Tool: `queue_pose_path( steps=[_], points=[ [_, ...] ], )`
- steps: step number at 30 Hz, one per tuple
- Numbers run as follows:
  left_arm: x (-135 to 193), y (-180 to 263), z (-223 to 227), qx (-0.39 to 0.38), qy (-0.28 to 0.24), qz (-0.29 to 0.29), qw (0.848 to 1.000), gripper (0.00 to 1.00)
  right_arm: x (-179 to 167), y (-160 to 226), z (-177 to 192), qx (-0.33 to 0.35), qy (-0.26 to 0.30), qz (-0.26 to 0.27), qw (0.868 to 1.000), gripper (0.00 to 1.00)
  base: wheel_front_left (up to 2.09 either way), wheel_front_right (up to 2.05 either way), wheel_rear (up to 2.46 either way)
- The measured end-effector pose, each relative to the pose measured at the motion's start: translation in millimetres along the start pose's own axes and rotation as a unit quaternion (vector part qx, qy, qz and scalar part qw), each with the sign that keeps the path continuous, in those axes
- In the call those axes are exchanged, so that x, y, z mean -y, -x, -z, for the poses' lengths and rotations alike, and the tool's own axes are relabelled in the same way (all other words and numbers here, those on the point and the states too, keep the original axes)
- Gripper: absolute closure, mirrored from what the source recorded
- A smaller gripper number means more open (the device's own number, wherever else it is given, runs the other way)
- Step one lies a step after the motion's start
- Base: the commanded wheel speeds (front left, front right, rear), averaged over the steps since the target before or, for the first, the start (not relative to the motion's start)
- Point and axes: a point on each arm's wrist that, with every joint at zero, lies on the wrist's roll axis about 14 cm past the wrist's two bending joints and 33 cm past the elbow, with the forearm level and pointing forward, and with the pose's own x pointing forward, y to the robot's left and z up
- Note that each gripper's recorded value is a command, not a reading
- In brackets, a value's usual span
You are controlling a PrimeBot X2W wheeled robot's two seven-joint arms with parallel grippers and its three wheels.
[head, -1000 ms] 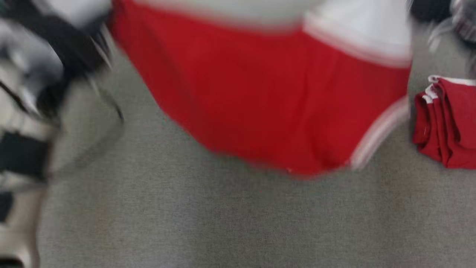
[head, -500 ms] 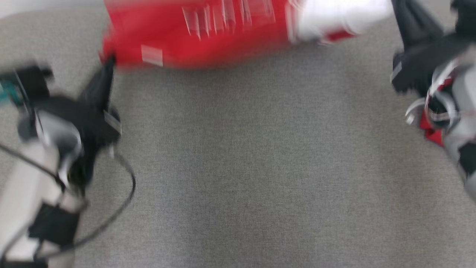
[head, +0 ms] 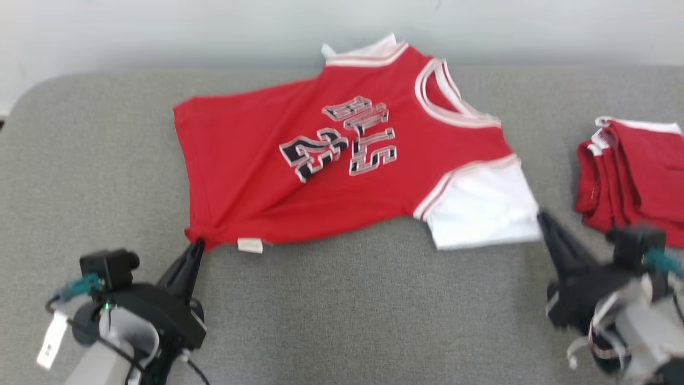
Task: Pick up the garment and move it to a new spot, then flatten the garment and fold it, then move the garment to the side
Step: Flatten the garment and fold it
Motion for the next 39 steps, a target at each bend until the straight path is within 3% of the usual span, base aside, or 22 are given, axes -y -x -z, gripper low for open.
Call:
queue_pose_path(
  steps=[10,18,26,31,32,33,34,35,39],
  points=[
    [24.7,44.9,45.9,-0.038,-0.002,0.026,0.999,1.00,-2.9,50.1,19.4,-0.017,-0.014,0.007,1.000,1.00,0.00,0.00,0.00],
    [30.6,59.0,60.1,-0.053,-0.035,0.035,0.997,1.00,-5.8,83.1,51.8,-0.060,-0.018,0.009,0.998,1.00,0.00,0.00,0.00],
    [12.0,66.0,58.3,-0.053,-0.086,0.015,0.995,1.00,-10.6,87.8,57.2,-0.077,-0.021,0.009,0.997,1.00,0.00,0.00,0.00],
    [12.7,66.1,58.5,-0.049,-0.081,0.011,0.995,1.00,-8.3,87.7,58.1,-0.088,-0.017,0.012,0.996,1.00,0.00,0.00,0.00],
    [13.2,66.1,58.7,-0.048,-0.080,0.011,0.996,0.96,-8.9,87.4,57.2,-0.086,-0.018,0.013,0.996,1.00,0.00,0.00,0.00],
    [13.2,66.0,58.8,-0.046,-0.078,0.009,0.996,0.51,-9.0,87.0,55.8,-0.084,-0.020,0.014,0.996,0.82,0.00,0.00,0.00],
    [12.2,66.2,58.8,-0.045,-0.075,0.004,0.996,0.22,-9.3,86.8,53.9,-0.080,-0.022,0.014,0.996,0.54,0.00,0.00,0.00],
    [11.4,66.3,57.7,-0.042,-0.071,0.001,0.997,0.00,-9.7,86.8,52.4,-0.078,-0.024,0.014,0.997,0.00,0.00,0.00,0.00],
    [6.4,67.5,50.8,-0.026,-0.066,-0.014,0.997,0.00,-5.1,89.1,47.5,-0.068,-0.043,0.027,0.996,0.00,0.00,0.00,0.00]
  ],
)
